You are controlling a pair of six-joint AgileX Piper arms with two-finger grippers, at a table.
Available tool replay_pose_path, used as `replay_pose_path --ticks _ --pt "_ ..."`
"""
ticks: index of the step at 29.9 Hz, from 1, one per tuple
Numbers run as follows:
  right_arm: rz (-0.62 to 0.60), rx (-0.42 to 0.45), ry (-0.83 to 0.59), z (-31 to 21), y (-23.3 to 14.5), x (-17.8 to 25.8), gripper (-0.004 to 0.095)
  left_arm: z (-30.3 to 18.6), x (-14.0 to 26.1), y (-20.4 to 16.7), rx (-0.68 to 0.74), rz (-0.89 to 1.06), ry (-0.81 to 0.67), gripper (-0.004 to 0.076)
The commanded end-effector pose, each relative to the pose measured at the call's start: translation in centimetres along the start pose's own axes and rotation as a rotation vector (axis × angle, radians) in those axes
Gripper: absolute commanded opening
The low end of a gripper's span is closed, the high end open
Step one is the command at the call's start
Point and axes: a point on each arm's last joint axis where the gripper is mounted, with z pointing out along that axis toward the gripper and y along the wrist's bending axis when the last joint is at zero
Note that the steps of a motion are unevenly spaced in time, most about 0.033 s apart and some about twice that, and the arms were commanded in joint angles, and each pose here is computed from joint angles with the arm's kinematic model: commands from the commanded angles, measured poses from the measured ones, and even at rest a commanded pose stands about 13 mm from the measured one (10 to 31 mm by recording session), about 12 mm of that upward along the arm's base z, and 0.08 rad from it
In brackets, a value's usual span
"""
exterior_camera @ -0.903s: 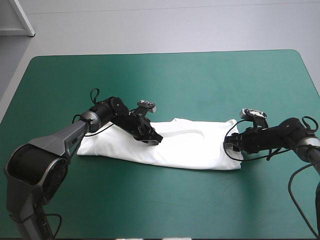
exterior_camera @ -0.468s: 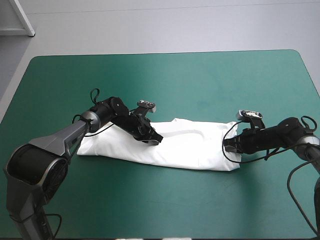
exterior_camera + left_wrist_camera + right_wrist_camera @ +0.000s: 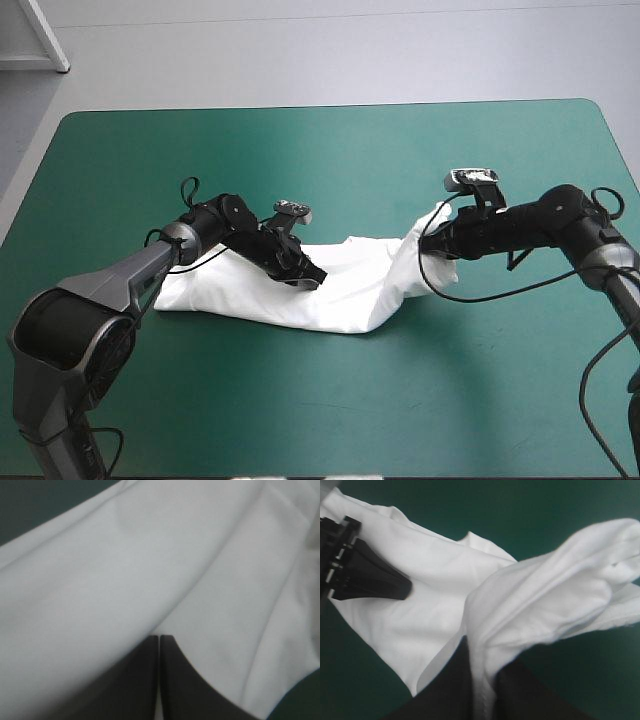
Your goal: Fold the cloth
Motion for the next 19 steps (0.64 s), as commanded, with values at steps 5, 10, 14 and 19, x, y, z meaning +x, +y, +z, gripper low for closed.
replay_pose_path --ticks 5,10,14,19 --pt "-0.098 -0.067 -0.132 -2.2 5.8 -4.0 -0.0005 -2.8 -1.2 -1.1 -0.059 0.046 -0.134 0.0019" --pt "-0.145 -0.092 -0.139 -1.8 8.0 -5.4 -0.0005 -8.8 -1.5 -3.0 -0.211 0.151 -0.215 0.0019" --pt "-0.186 -0.147 -0.146 -0.9 10.5 -6.8 -0.0004 -14.5 -0.5 -3.9 -0.407 0.189 -0.261 0.0019" --pt "-0.238 -0.212 -0.123 1.5 13.5 -8.4 -0.0004 -22.9 2.0 -4.6 -0.603 0.155 -0.365 0.0019"
